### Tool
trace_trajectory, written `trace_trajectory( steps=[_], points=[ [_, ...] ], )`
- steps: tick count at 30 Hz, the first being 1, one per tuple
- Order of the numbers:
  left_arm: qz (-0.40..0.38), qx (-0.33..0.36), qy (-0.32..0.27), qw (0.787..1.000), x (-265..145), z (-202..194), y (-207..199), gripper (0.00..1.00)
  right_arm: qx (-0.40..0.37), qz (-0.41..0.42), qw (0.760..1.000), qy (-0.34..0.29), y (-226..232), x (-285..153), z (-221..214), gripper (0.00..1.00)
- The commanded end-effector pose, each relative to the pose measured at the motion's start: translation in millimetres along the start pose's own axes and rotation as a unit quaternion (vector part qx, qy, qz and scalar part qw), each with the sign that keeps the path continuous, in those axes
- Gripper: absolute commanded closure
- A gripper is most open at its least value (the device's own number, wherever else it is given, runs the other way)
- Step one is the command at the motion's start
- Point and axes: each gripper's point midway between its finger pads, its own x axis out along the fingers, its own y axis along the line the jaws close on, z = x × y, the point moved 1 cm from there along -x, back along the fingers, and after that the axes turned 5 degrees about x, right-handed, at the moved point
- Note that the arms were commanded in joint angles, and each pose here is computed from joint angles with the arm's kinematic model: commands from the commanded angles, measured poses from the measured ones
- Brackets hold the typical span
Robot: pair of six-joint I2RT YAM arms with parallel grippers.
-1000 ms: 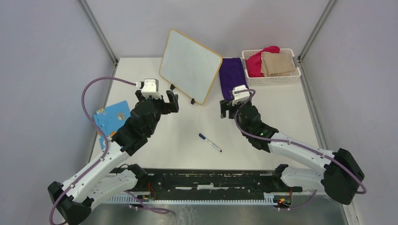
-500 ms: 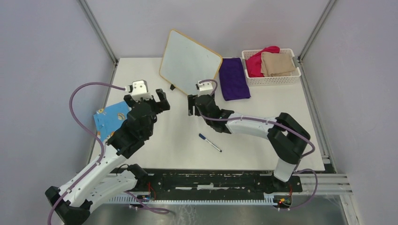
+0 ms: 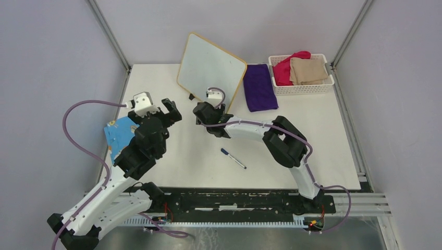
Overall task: Write a sentence on the whiteboard
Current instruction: Move the whiteboard stand to the center of the board.
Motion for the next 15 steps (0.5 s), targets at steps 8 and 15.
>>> trace_trajectory(
  steps=[8,15],
  points=[
    [0.011,-0.068,-0.031,0.997,-6.6,27.2,5.0,0.02,0.040,-0.076,0.996,-0.027,-7.5,25.4,11.6,0.25],
    [0.010,-0.070,-0.031,0.997,-6.7,26.8,4.4,0.02,0.044,-0.099,0.994,-0.030,-19.1,42.3,14.9,0.26]
  ],
)
